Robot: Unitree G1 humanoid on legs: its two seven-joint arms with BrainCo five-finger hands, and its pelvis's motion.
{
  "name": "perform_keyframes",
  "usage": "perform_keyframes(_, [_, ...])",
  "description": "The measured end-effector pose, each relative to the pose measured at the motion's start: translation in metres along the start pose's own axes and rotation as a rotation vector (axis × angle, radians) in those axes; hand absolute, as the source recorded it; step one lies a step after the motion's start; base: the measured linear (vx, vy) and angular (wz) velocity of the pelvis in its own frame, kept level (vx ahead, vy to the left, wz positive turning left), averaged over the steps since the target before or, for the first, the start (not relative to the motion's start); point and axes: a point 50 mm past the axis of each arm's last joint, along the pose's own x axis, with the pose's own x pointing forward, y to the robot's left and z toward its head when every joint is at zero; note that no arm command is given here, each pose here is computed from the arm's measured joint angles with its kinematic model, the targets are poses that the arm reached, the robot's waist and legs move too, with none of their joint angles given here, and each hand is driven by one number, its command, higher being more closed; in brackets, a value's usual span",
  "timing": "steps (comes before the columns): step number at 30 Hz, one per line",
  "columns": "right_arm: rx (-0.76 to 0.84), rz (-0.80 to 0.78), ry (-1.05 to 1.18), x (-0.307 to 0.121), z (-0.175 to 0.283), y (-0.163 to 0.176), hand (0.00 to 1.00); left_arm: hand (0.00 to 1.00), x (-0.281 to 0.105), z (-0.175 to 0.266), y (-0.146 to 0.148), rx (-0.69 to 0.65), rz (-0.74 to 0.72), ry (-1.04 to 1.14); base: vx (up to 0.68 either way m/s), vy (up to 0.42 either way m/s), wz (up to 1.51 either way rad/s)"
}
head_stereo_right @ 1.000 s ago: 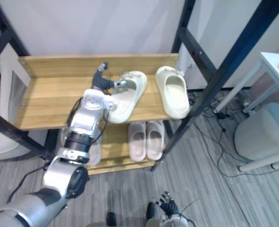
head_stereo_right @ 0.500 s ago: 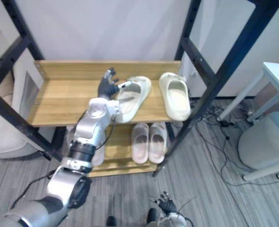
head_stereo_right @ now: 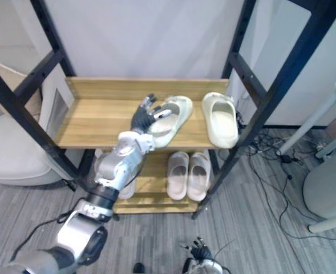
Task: Organize the slippers on the shoe rack
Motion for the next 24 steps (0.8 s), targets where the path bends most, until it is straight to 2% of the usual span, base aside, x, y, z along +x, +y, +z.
perform_keyframes(16, [0.0, -0.002, -0.002, -0.001, -0.002, -0.001, 0.0, 0.0, -0.007, -0.014, -0.017, 0.01, -0.047, 0.02, -0.01, 0.003, -0.02])
perform_keyframes(24, [-0.003, -0.005, 0.003, -0.001, -0.003, -0.002, 0.0, 0.0, -0.01, 0.017, -0.007, -0.034, -0.022, -0.116, 0.01, 0.0, 0.01])
